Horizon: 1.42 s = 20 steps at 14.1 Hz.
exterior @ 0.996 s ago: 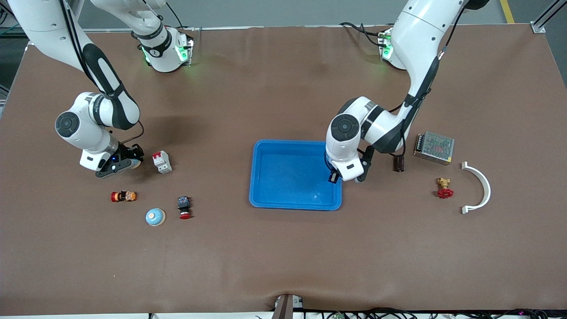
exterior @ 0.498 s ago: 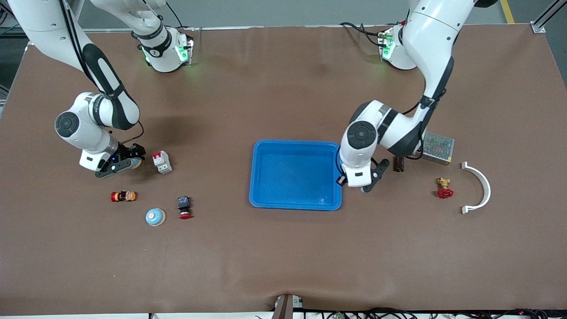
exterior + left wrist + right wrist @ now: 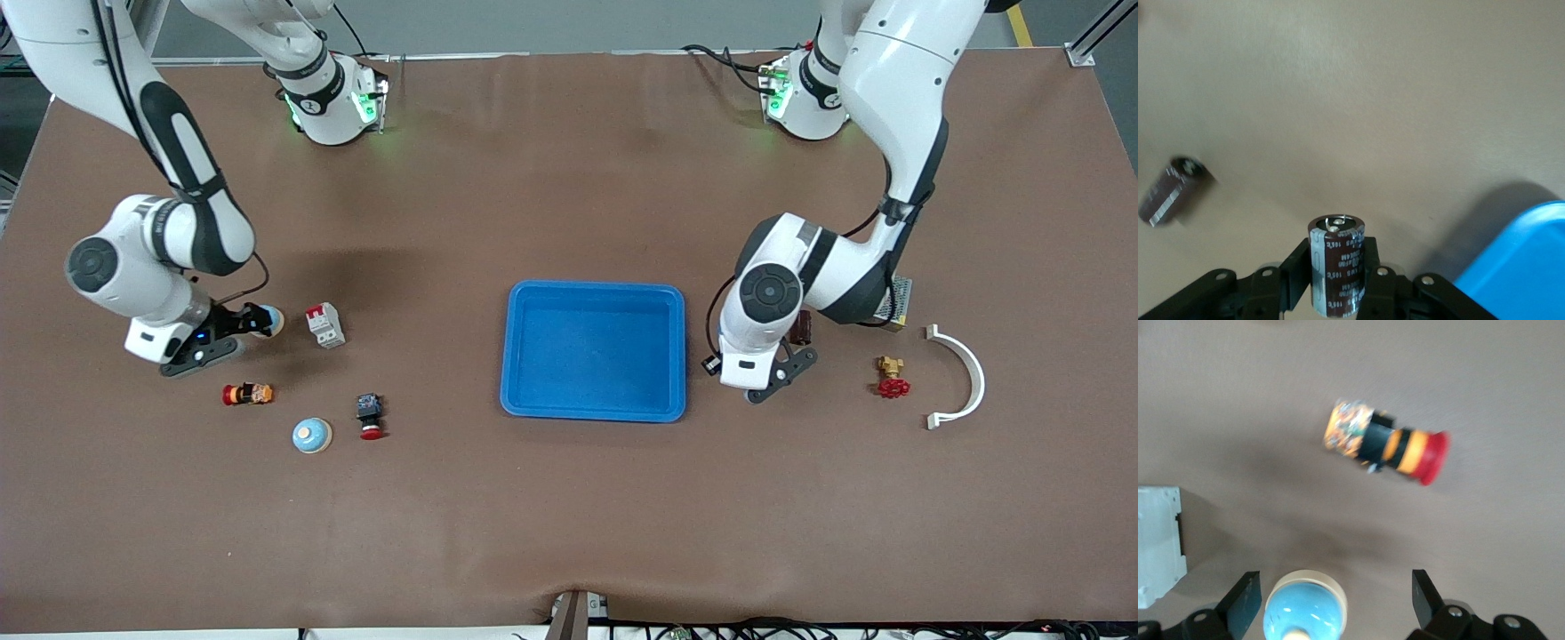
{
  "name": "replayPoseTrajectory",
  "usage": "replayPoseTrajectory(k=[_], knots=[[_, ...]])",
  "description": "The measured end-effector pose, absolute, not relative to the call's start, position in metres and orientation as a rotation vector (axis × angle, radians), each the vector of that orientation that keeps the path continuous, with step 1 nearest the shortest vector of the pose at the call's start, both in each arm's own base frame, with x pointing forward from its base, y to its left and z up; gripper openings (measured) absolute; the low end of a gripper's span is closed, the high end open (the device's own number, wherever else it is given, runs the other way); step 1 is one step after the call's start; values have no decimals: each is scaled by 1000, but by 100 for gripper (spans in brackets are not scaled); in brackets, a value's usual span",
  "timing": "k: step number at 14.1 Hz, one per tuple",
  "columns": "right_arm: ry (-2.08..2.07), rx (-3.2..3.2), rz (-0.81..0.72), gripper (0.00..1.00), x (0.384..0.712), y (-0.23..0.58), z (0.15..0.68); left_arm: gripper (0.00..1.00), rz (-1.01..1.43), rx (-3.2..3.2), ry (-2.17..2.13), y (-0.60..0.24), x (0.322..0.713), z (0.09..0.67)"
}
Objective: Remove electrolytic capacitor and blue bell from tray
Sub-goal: 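Carry the capacitor toward the brass valve while the right gripper releases the bell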
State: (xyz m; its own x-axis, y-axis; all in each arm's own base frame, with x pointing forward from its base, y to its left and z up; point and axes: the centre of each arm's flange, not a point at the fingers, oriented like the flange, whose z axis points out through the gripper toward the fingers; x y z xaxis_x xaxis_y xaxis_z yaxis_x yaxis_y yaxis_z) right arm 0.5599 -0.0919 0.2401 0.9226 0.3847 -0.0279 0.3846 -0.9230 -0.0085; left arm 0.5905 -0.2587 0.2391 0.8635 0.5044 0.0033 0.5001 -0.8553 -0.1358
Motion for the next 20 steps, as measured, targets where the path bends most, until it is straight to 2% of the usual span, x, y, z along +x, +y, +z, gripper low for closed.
replayPoseTrajectory(k=[4, 9, 14, 20], knots=[[-520, -3069, 93, 100, 610, -105, 329, 34, 108, -2954, -521, -225, 596, 231], [-349, -3105, 24, 100, 650, -67, 432, 34, 149, -2996, -234, -192, 598, 228], [-306, -3127, -113, 100, 665, -65, 500, 34, 9, -3060, 0, -117, 595, 255], [-210, -3151, -119, 100, 663, -67, 547, 34, -27, -3079, 169, -93, 584, 248]])
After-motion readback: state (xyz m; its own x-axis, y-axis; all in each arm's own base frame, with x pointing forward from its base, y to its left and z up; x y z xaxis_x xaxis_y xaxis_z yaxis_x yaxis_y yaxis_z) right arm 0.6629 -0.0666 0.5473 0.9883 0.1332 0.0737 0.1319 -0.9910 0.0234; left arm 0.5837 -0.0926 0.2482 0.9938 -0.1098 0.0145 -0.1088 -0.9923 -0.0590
